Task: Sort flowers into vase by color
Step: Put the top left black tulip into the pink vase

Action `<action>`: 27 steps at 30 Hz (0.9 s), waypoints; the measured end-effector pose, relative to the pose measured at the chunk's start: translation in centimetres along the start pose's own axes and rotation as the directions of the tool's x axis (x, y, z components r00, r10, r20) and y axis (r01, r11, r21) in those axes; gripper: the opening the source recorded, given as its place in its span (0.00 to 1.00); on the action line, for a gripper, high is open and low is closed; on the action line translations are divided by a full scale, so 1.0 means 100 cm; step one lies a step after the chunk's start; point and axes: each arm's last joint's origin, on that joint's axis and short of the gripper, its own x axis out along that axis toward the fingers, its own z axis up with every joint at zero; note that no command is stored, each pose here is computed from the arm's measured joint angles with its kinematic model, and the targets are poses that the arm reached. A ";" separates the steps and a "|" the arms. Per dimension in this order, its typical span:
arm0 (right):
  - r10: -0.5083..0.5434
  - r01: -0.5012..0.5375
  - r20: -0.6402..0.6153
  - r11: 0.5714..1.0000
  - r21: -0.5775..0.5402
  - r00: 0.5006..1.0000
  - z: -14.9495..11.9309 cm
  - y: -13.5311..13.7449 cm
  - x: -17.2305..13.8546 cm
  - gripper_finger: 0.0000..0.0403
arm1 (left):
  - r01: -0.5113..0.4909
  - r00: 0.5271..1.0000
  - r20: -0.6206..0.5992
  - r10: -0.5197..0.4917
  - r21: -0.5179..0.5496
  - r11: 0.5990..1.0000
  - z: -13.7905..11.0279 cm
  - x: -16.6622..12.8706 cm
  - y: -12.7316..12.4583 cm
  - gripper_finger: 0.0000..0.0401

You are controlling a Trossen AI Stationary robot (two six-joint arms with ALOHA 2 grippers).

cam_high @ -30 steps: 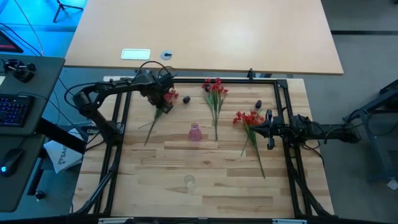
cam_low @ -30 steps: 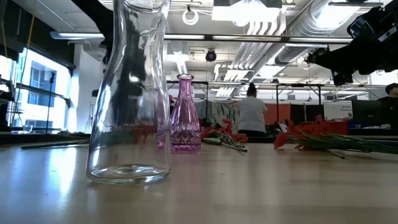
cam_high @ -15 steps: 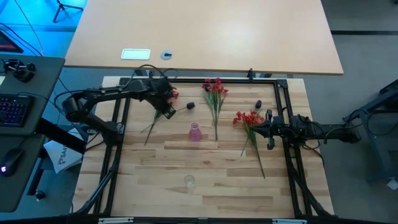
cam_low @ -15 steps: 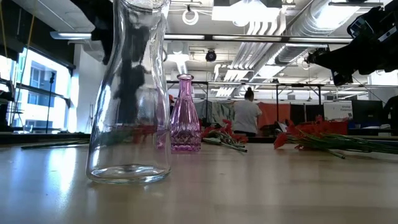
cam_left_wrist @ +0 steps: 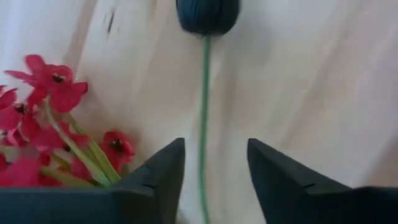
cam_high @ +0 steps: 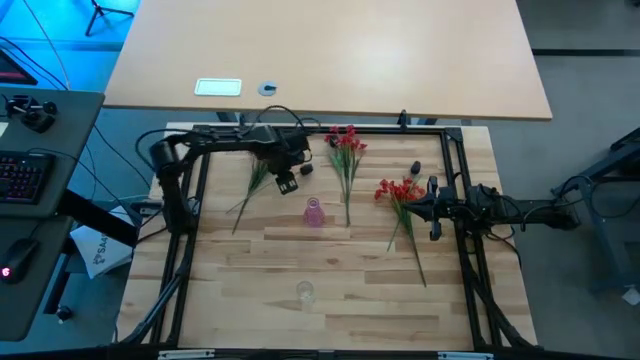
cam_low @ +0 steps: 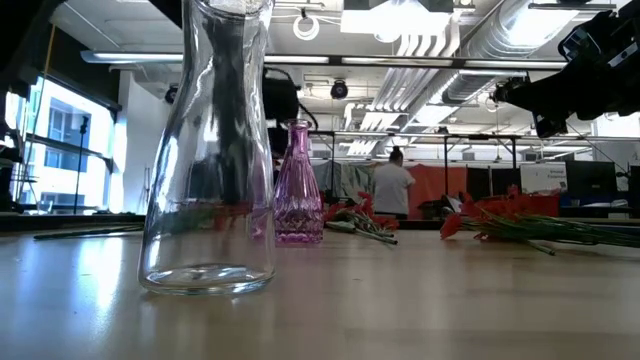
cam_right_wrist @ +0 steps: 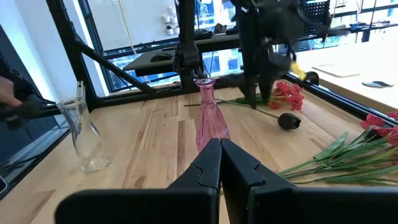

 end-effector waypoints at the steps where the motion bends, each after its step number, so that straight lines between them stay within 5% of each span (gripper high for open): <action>1: 0.000 0.000 0.000 1.000 0.000 1.000 0.000 0.000 0.000 0.00 | -0.022 0.999 -0.024 0.022 0.014 1.000 0.001 0.007 0.000 0.46; 7: 0.000 0.000 0.000 1.000 0.000 1.000 0.000 0.000 0.000 0.00 | -0.088 0.992 -0.087 0.089 0.022 0.996 0.003 0.030 0.001 0.58; 12: 0.000 0.000 0.000 1.000 0.000 1.000 0.000 0.000 0.000 0.00 | -0.063 0.993 -0.097 0.065 0.028 0.998 0.004 0.037 0.003 0.59; 15: 0.000 0.000 0.000 1.000 0.000 1.000 0.000 0.000 0.000 0.00 | -0.012 0.990 -0.144 0.012 0.004 1.000 0.002 0.045 0.006 0.49; 21: 0.000 0.000 0.000 1.000 0.000 1.000 0.000 0.000 0.000 0.00 | 0.021 0.982 -0.191 -0.012 0.044 0.999 0.001 0.054 0.000 0.05; 27: 0.000 0.000 0.000 1.000 0.000 1.000 0.000 0.000 0.000 0.00 | 0.005 0.996 -0.088 -0.005 0.004 1.000 -0.002 0.024 0.002 0.01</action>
